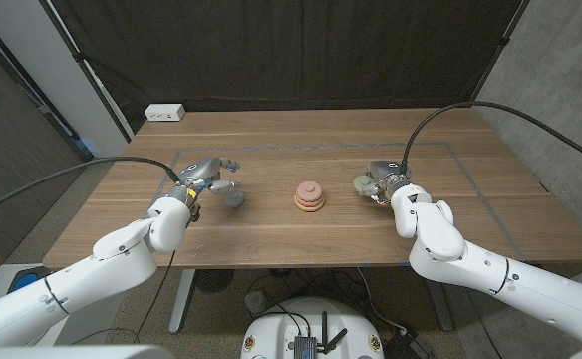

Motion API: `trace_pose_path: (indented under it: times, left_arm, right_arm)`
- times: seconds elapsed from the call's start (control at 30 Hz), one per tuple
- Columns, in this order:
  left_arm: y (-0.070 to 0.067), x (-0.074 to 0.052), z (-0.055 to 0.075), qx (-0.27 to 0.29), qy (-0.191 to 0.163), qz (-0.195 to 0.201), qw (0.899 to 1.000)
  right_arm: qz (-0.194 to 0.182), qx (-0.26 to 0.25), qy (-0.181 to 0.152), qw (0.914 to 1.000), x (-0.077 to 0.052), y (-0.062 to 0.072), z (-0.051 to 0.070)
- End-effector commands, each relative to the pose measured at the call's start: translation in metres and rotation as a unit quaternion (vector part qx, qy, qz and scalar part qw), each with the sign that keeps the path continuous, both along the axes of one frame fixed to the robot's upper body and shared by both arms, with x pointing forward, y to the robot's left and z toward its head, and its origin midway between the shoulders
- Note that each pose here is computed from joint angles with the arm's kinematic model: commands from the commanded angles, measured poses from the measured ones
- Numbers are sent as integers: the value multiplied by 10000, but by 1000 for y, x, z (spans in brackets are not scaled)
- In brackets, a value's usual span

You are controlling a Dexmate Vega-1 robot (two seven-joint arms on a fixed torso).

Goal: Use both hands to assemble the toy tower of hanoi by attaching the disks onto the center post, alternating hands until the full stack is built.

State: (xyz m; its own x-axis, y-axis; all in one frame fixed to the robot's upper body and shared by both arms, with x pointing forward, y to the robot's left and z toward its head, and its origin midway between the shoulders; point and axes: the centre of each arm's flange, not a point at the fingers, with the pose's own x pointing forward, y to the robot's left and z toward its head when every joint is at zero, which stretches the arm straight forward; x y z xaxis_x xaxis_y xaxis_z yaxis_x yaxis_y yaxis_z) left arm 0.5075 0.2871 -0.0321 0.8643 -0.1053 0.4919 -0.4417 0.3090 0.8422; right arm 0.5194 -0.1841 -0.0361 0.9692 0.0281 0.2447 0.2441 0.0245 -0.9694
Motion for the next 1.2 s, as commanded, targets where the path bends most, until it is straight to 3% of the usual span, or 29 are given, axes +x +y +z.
trace_pose_path:
  times: [0.03,1.2]
  left_arm:
    - [2,-1,1,-27,-42,3,10000]
    - [6,-4,0,-75,-144,-57,9999]
  right_arm:
    - [255,-75,-59,9996,-9,5,7]
    - [1261,-600,-230,9899,-25,34,22]
